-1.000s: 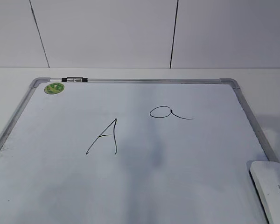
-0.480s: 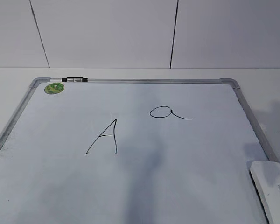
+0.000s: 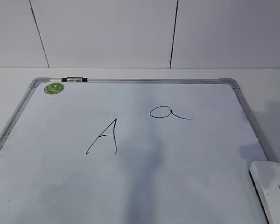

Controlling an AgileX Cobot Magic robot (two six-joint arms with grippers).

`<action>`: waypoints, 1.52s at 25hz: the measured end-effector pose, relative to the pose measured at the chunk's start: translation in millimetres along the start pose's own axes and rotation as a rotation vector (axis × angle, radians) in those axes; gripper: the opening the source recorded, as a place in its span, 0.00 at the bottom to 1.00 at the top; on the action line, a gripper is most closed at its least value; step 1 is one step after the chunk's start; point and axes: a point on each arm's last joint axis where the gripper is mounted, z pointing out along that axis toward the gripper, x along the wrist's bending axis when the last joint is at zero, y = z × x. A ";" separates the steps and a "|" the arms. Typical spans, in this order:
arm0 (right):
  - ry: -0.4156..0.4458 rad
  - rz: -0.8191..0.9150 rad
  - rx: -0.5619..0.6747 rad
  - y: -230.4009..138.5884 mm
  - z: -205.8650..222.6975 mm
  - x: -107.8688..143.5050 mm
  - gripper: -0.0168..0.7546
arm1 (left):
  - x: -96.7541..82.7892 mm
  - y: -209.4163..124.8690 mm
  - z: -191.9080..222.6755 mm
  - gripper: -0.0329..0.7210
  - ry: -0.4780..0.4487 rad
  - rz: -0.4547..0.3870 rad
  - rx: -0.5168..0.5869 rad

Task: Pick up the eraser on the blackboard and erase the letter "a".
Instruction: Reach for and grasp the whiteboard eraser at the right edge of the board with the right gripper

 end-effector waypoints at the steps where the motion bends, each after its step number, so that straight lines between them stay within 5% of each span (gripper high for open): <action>1: -0.007 -0.014 0.007 -0.8 1.0 4.0 0.79 | 0.0 0.0 0.0 0.35 0.000 0.000 0.000; 9: -0.138 -0.026 0.023 -5.5 6.4 17.4 0.79 | 0.0 0.0 0.0 0.35 0.000 0.000 0.000; 23: -0.149 -0.032 -0.097 5.0 6.3 18.5 0.79 | 0.0 0.0 0.0 0.35 0.000 0.000 0.000; 38: -0.189 0.020 -0.048 12.2 18.1 14.6 0.90 | 0.0 0.0 0.0 0.36 0.000 0.000 0.000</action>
